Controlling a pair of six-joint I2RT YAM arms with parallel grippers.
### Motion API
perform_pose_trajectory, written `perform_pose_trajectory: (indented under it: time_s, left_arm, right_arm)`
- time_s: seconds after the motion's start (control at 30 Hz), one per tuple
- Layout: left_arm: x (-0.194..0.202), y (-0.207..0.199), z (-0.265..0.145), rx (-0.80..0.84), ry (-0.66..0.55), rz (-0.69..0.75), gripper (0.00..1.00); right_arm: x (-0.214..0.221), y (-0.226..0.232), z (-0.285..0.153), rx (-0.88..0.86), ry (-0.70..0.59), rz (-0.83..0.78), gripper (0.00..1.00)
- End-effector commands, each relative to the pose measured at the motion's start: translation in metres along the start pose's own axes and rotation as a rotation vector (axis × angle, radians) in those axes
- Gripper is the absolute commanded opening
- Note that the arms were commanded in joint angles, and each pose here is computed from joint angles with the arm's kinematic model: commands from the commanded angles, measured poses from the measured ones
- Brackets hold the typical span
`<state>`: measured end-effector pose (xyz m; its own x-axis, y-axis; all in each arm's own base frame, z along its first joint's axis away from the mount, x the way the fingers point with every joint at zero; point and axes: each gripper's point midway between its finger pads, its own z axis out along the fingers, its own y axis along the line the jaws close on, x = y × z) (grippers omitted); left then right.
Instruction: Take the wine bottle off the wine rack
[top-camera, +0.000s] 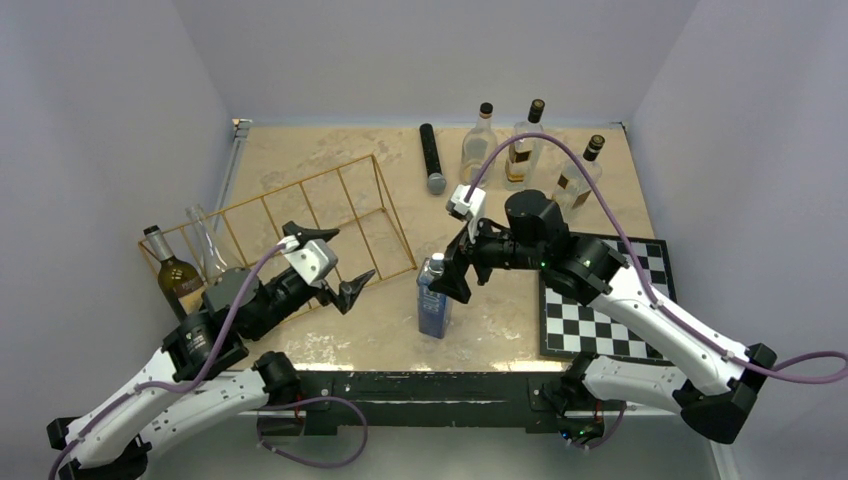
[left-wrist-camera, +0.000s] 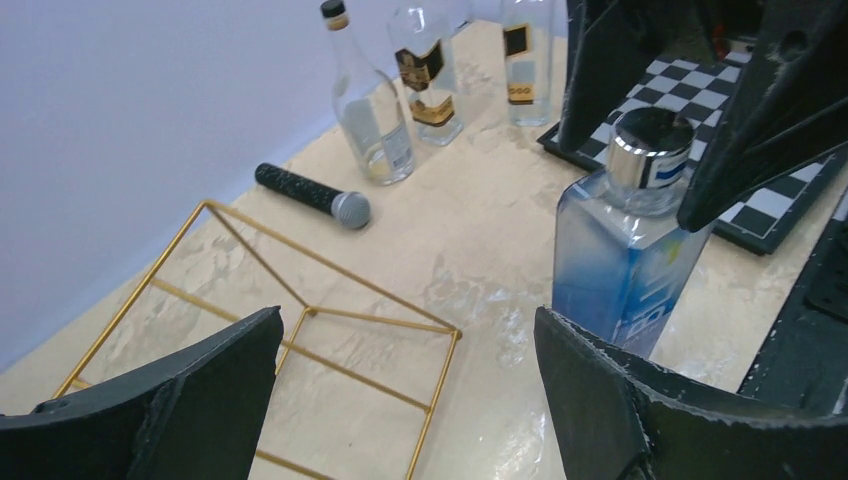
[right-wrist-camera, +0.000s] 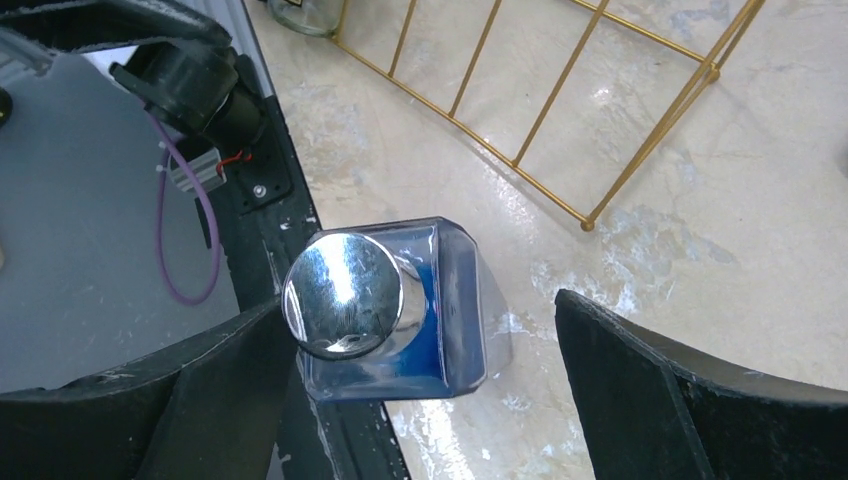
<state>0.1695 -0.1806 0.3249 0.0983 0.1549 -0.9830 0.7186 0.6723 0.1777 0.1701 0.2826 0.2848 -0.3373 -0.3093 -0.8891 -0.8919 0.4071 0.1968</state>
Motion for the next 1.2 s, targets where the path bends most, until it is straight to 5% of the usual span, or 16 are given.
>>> perform_pose_trajectory:
  time_s: [0.0,0.33,0.53,0.87,1.17]
  left_arm:
    - [0.019,0.021,-0.011,-0.116,0.025,0.045,0.99]
    - [0.021,0.051,-0.029,-0.300,-0.013,0.012,0.99]
    - [0.025,0.054,-0.029,-0.322,0.008,0.017,0.99]
    - [0.024,0.059,-0.031,-0.356,0.000,-0.006,0.99]
    - [0.025,0.064,-0.034,-0.385,0.003,-0.006,0.99]
  right_arm:
    - [0.002,0.007,0.008,-0.062,0.006,-0.082,0.99]
    - [0.011,-0.020,0.017,0.080,0.078,-0.142,0.88]
    - [-0.008,-0.048,0.015,0.218,0.066,-0.179,0.45]
    - [-0.066,-0.194,-0.028,0.675,-0.073,-0.069,0.40]
    - [-0.080,-0.287,-0.041,0.838,-0.063,0.038,0.39]
